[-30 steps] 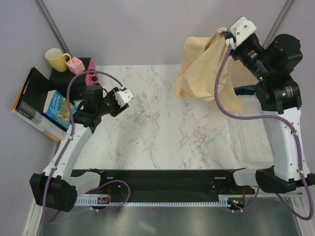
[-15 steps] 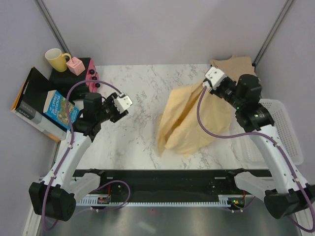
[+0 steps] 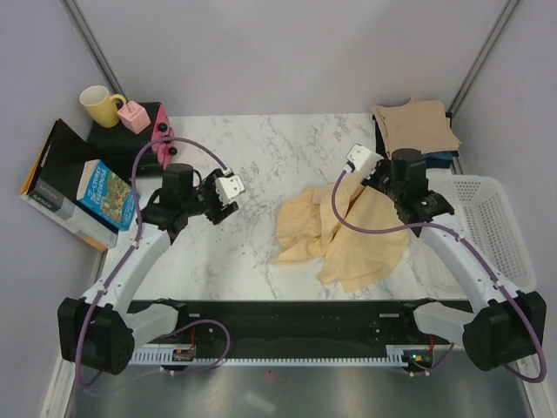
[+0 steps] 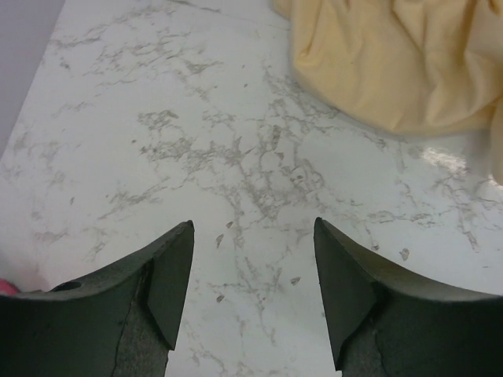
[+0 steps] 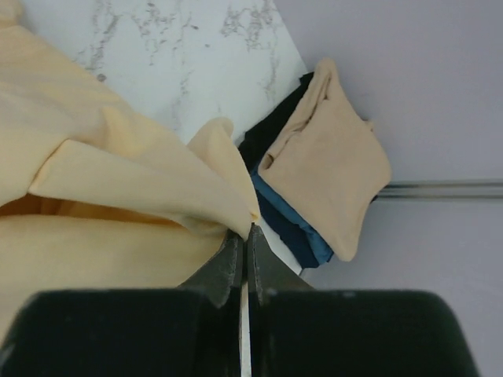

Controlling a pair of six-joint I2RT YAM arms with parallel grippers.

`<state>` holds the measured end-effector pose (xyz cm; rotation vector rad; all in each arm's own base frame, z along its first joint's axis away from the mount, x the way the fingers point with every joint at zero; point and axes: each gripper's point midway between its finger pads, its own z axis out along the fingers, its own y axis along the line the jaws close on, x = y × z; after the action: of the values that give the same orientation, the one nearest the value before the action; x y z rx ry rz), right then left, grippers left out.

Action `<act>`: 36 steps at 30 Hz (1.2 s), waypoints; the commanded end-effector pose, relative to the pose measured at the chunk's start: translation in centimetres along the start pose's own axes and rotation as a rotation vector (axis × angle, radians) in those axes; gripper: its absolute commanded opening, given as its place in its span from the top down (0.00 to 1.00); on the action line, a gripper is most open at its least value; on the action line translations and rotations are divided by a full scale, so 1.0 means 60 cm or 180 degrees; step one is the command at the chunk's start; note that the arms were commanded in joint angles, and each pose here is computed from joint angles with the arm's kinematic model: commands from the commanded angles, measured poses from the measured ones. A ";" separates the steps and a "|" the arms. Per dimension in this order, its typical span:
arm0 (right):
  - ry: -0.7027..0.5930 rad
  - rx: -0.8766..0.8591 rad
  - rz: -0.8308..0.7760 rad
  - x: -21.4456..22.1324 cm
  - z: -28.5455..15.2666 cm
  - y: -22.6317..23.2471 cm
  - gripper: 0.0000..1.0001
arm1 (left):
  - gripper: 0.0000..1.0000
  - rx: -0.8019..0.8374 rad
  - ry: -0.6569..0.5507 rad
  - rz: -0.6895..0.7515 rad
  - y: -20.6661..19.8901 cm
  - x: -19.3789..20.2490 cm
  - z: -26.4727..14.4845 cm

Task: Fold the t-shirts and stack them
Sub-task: Grab the tshirt from the pile, then move the tshirt to the center of the board

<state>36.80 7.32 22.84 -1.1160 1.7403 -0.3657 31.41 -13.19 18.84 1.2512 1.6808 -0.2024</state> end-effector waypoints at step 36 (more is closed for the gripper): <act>0.0001 0.0562 0.0242 -0.028 0.008 -0.082 1.00 | 0.35 0.1644 0.0673 0.0118 -0.164 0.013 0.347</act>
<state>39.10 6.25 23.40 -0.9949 1.7775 -0.4447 35.84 -29.81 4.18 1.6997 1.8429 -0.5516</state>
